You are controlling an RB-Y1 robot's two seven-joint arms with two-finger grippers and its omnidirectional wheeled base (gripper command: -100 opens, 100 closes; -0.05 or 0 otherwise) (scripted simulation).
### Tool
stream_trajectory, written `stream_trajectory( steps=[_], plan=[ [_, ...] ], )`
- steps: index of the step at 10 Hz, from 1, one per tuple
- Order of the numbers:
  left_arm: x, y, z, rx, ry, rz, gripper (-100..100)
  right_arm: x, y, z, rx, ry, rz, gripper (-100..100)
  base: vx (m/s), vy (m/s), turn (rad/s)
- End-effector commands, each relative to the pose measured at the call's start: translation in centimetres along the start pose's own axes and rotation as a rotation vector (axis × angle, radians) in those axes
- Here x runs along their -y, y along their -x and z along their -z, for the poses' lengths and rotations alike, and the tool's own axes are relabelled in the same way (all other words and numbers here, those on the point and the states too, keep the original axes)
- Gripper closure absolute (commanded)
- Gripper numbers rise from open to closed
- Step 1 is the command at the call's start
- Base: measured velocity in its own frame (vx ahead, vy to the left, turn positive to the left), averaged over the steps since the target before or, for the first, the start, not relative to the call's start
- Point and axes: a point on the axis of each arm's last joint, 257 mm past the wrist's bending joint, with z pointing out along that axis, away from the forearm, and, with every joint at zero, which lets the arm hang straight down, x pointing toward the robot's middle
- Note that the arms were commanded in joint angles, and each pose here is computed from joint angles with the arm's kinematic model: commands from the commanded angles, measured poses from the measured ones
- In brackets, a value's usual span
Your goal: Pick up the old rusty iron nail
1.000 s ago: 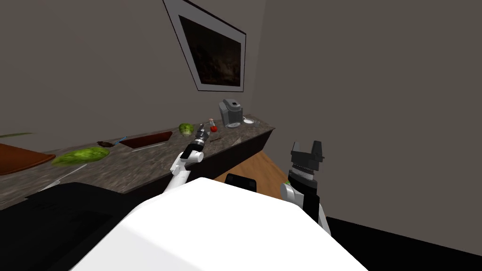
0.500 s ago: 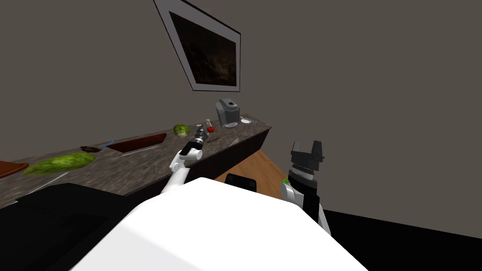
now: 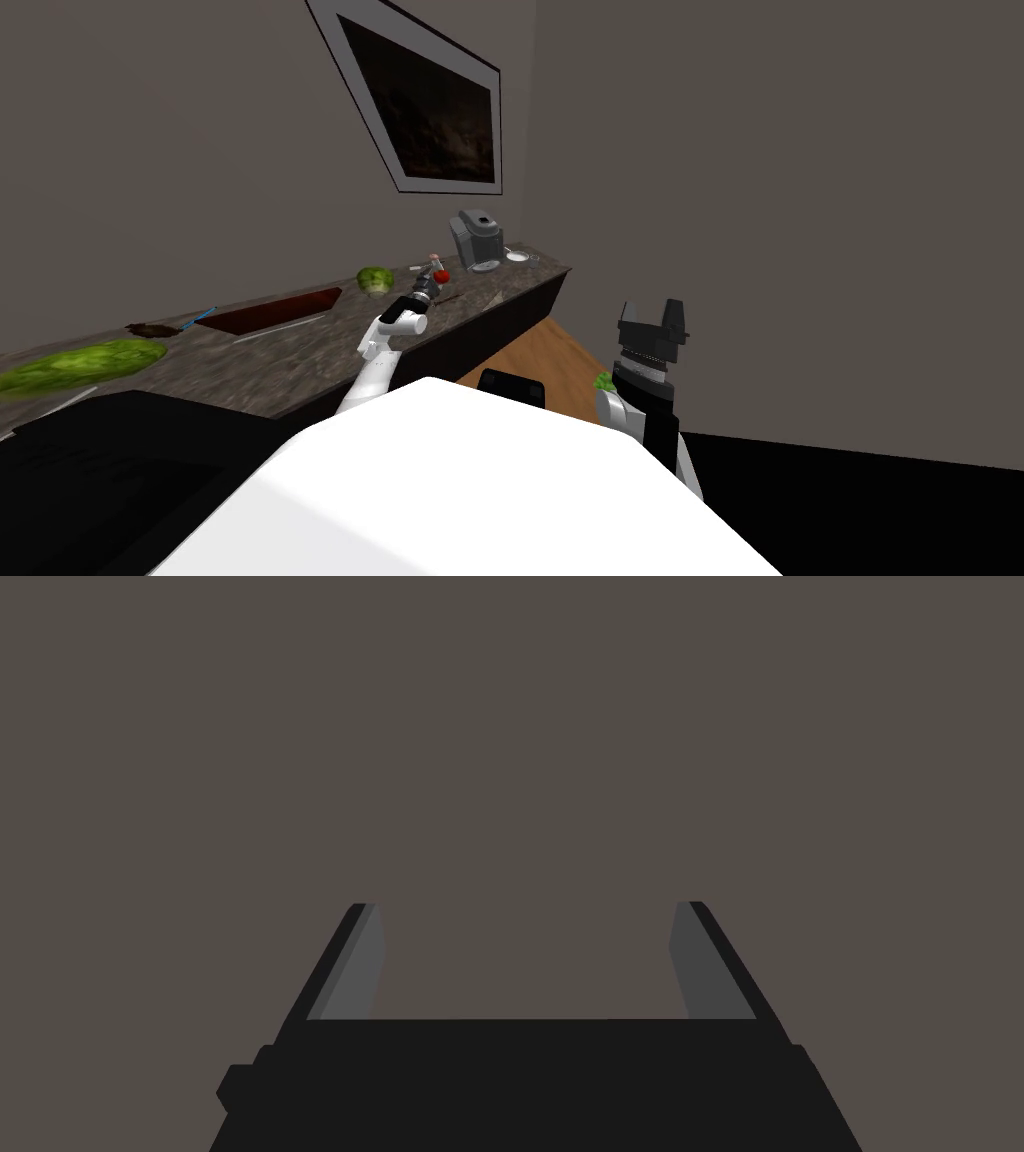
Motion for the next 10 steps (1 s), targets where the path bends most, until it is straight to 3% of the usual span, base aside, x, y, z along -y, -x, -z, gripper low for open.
stream_trajectory(
  steps=[1, 2, 4, 5, 7, 8, 10],
  plan=[
    [-0.8, 0.2, -0.1, 0.009, 0.031, 0.005, -100, 0.0, 0.0, 0.0, 0.0, 0.0, 0.0, 0, 0.0, 0.0, 0.0],
    [-1.1, 1.2, -0.7, 0.028, 0.058, 0.041, -100, 0.0, 0.0, 0.0, 0.0, 0.0, 0.0, 0, -0.003, -0.011, -0.167],
    [-2.0, 1.4, -0.6, 0.037, 0.094, 0.041, -100, 0.0, 0.0, 0.0, 0.0, 0.0, 0.0, 0, -0.003, -0.003, -0.02],
    [-2.3, 2.3, -1.1, 0.056, 0.121, 0.079, -100, 0.0, 0.0, 0.0, 0.0, 0.0, 0.0, 0, -0.004, -0.007, -0.119],
    [-3.3, 2.5, -1.0, 0.066, 0.157, 0.079, -100, 0.0, 0.0, 0.0, 0.0, 0.0, 0.0, 0, -0.002, -0.001, -0.043],
    [-3.6, 3.3, -1.4, 0.085, 0.185, 0.118, -100, 0.0, 0.0, 0.0, 0.0, 0.0, 0.0, 0, -0.001, -0.004, -0.122],
    [-4.5, 3.5, -1.2, 0.095, 0.221, 0.119, -100, 0.0, 0.0, 0.0, 0.0, 0.0, 0.0, 0, -0.001, 0.0, -0.037]
  ],
)
